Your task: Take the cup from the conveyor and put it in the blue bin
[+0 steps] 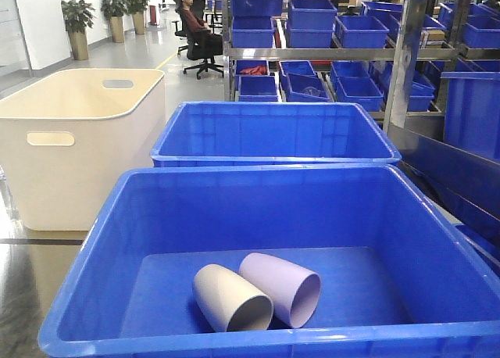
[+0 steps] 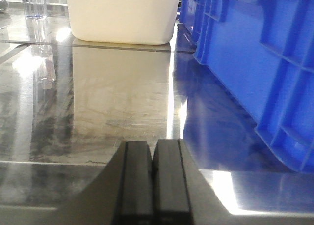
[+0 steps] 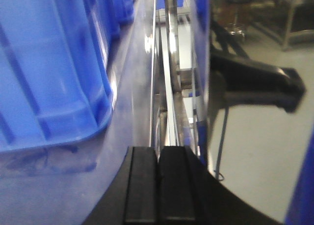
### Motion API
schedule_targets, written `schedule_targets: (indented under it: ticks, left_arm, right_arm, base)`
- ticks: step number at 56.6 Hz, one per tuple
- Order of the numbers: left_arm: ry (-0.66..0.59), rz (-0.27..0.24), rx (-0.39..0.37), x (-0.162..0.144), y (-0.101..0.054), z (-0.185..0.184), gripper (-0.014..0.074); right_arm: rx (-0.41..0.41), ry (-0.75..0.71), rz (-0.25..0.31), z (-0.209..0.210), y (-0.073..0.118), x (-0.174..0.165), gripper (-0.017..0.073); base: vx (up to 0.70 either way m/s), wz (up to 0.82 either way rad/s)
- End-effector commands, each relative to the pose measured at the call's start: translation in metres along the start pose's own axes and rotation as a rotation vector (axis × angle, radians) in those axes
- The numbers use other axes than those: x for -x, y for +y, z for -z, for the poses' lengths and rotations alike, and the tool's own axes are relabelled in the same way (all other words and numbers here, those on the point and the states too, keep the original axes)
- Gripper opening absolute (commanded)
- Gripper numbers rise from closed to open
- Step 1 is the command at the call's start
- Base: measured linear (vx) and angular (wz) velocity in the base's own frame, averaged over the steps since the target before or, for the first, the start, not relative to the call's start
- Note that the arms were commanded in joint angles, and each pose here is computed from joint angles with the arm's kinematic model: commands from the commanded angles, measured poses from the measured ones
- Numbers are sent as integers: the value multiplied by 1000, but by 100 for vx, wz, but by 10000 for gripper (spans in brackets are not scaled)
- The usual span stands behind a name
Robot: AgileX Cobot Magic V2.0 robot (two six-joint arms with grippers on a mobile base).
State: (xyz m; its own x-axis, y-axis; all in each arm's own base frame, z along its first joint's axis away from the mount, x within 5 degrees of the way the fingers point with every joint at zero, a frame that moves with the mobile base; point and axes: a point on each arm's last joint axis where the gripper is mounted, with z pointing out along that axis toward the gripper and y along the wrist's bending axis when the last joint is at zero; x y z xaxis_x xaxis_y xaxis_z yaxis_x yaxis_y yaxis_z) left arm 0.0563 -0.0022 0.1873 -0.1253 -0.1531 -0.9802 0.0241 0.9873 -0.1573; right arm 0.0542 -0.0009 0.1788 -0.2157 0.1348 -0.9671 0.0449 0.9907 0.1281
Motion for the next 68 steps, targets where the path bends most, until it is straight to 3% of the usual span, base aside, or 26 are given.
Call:
schedule_targets:
  ticks: [1,6,68]
  left_arm:
    - [-75,8,-14,4,-1,0,-6]
    - [-75,8,-14,4,-1,0,-6]
    - [-75,8,-14,4,-1,0,-6]
  right_arm:
    - [-6,-105,72,-1,-1,4,-9]
    - [-9,-123,99,-1,-1,5,-9]
    - [-7,-127,94,-1,-1,5,-9]
  base:
    - [0,0]
    - [0,0]
    - [0,0]
